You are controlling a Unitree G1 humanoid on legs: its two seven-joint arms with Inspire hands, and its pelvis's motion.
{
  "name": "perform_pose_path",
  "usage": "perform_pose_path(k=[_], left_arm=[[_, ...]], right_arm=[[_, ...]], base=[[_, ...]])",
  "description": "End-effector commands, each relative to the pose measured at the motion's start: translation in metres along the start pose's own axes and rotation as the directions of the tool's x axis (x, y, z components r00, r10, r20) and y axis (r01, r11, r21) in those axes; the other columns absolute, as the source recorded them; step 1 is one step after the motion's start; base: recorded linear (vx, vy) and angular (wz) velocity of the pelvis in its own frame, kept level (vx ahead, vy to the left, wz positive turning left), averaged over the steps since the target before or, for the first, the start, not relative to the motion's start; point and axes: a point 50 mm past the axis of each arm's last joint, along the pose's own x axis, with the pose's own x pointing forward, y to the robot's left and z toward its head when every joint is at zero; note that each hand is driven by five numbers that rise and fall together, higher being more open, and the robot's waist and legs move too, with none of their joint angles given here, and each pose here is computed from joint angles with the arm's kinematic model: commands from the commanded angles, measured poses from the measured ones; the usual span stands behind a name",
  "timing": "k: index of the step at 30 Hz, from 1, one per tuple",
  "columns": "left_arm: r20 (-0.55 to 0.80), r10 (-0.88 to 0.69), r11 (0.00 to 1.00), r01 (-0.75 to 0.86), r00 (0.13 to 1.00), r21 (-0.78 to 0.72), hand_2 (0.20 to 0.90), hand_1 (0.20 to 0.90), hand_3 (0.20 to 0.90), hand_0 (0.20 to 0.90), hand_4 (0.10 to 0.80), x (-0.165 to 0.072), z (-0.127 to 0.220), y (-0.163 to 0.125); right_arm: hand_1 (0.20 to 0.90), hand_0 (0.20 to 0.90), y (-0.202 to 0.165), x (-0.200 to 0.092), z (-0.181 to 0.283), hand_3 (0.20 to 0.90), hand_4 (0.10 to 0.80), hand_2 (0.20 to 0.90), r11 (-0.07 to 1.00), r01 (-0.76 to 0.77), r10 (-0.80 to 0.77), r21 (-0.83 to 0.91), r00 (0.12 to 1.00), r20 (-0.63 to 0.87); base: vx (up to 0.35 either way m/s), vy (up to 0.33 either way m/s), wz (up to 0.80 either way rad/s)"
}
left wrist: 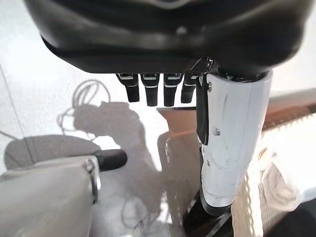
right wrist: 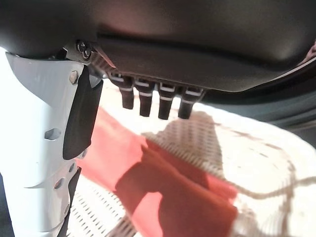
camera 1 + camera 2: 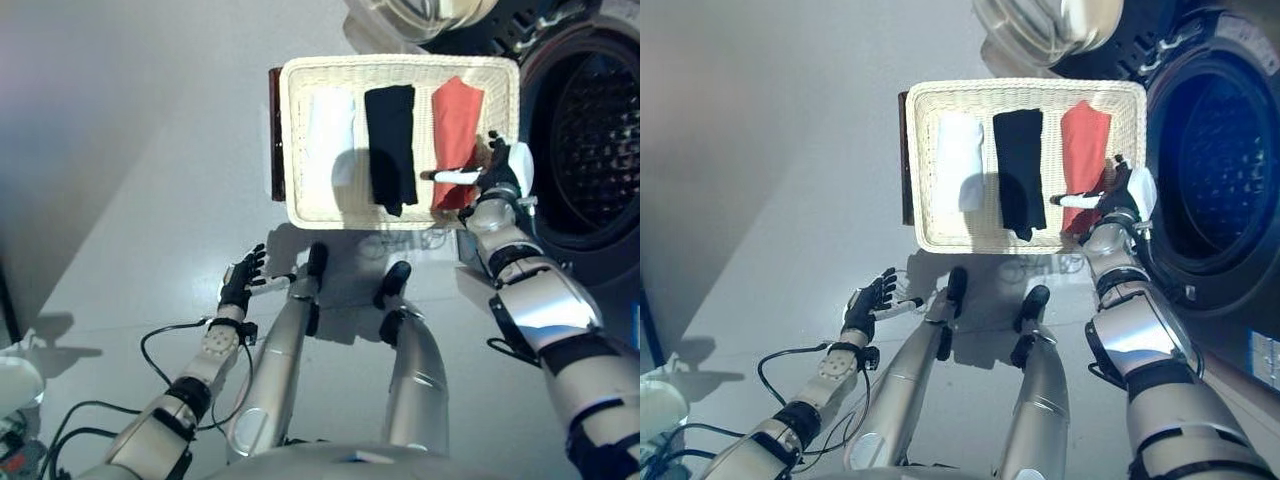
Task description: Pick up the clothes and place them into the washing machine
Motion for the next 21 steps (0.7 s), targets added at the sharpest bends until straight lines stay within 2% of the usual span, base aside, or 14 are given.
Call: perform_pose_path(k=[1, 5, 10, 11, 12, 14, 15, 16, 21], left_arm=[[0.150, 0.013, 0.998, -0.004, 0.989, -0.061, 0.900, 0.900, 0.900, 0.900, 0.800, -0.003, 0.023, -0.001], [0.235, 0.003, 0.996, 0.018, 0.972, -0.085, 0.900, 0.900, 0.900, 0.900, 0.800, -0.002, 0.043, -0.004], [0.251, -0.011, 0.995, 0.036, 0.968, -0.095, 0.900, 0.900, 0.900, 0.900, 0.800, -0.001, 0.048, -0.009], [0.252, -0.019, 0.995, 0.044, 0.968, -0.092, 0.900, 0.900, 0.900, 0.900, 0.800, -0.001, 0.049, -0.012], [0.248, -0.018, 0.995, 0.043, 0.969, -0.095, 0.900, 0.900, 0.900, 0.900, 0.800, -0.002, 0.048, -0.013], [0.234, -0.017, 0.994, 0.041, 0.972, -0.101, 0.900, 0.900, 0.900, 0.900, 0.800, -0.003, 0.044, -0.014], [0.228, -0.015, 0.994, 0.039, 0.974, -0.103, 0.900, 0.900, 0.900, 0.900, 0.800, -0.004, 0.043, -0.015], [0.228, -0.015, 0.994, 0.039, 0.974, -0.103, 0.900, 0.900, 0.900, 0.900, 0.800, -0.004, 0.043, -0.015], [0.162, 0.007, 0.996, 0.007, 0.987, -0.087, 0.900, 0.900, 0.900, 0.900, 0.800, -0.005, 0.027, -0.013]], right_arm=[[0.900, 0.900, -0.058, 0.022, 0.037, 0.900, 0.800, 0.900, 0.980, 0.201, -0.199, -0.007, 0.972, 0.123], [0.900, 0.900, -0.076, 0.027, 0.044, 0.900, 0.800, 0.900, 0.970, 0.244, -0.242, -0.001, 0.961, 0.132], [0.900, 0.900, -0.092, 0.031, 0.055, 0.900, 0.800, 0.900, 0.955, 0.294, -0.287, -0.029, 0.947, 0.142], [0.744, 0.744, -0.094, 0.031, 0.054, 0.744, 0.688, 0.744, 0.953, 0.300, -0.292, -0.043, 0.947, 0.132], [0.543, 0.543, -0.097, 0.032, 0.052, 0.543, 0.545, 0.543, 0.949, 0.308, -0.299, -0.060, 0.946, 0.123], [0.458, 0.458, -0.099, 0.032, 0.050, 0.458, 0.484, 0.458, 0.946, 0.313, -0.303, -0.081, 0.946, 0.117], [0.345, 0.345, -0.098, 0.032, 0.050, 0.345, 0.404, 0.345, 0.946, 0.314, -0.303, -0.086, 0.946, 0.116], [0.200, 0.200, -0.098, 0.032, 0.050, 0.200, 0.300, 0.200, 0.946, 0.314, -0.303, -0.086, 0.946, 0.116], [0.200, 0.200, -0.083, 0.029, 0.048, 0.200, 0.300, 0.200, 0.952, 0.287, -0.275, -0.103, 0.955, 0.115]], base=[[0.020, 0.018, 0.07], [0.029, 0.039, 0.08], [0.024, 0.029, 0.12], [0.019, 0.040, 0.09], [0.009, 0.037, 0.08], [0.003, 0.042, 0.09], [-0.001, 0.033, 0.02], [0.002, 0.046, 0.00], [0.002, 0.031, -0.04]])
